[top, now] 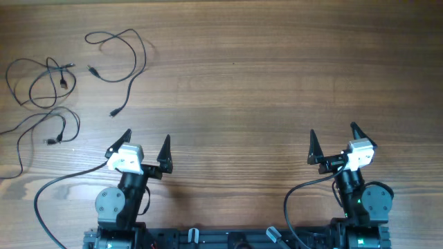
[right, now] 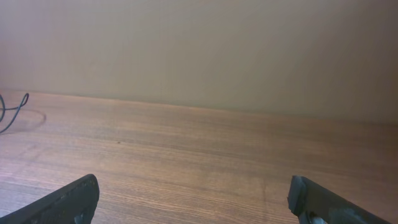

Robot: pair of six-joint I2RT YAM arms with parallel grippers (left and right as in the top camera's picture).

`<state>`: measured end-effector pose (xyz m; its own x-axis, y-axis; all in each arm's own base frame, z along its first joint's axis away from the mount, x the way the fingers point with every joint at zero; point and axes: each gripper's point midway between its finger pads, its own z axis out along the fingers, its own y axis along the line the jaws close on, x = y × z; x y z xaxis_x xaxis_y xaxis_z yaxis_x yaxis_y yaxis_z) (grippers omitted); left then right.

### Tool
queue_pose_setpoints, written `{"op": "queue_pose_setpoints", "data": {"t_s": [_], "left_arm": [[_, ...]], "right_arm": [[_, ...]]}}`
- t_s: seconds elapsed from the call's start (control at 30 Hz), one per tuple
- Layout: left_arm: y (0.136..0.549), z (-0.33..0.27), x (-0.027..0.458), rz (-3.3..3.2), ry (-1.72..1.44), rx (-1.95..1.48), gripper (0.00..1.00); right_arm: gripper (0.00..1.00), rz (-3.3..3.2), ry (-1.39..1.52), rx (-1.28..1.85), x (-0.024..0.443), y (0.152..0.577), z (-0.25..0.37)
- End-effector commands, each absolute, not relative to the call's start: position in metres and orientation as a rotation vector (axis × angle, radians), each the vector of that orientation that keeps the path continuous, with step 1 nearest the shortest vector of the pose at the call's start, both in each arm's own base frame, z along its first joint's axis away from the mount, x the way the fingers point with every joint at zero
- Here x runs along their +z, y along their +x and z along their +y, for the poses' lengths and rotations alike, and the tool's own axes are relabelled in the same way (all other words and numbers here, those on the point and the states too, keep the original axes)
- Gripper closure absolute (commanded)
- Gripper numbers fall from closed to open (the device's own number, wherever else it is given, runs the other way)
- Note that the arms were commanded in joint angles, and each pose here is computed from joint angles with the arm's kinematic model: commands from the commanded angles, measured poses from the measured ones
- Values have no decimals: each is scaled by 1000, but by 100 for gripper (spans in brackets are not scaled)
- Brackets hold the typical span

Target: Untangle cables

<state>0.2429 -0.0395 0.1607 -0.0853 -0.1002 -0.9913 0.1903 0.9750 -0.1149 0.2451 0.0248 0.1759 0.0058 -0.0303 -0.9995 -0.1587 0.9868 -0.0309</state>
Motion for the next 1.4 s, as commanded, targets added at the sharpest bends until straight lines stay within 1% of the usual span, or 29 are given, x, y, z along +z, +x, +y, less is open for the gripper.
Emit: {"op": "queue_pose_setpoints", "data": {"t_s": [0.0, 0.2, 0.43, 1.37], "left_arm": [[242, -40, 158, 1646, 29, -285, 0], [243, -39, 158, 1648, -11, -311, 0], [242, -41, 158, 1643, 85, -241, 0], [242, -41, 159, 1641, 60, -259, 0]], "right_arm": [[0, 1552, -139, 97, 178, 245, 24], [0, 1552, -139, 97, 178, 245, 24], [0, 1552, -138, 97, 178, 245, 24], [0, 1552, -138, 97, 178, 245, 24]]}}
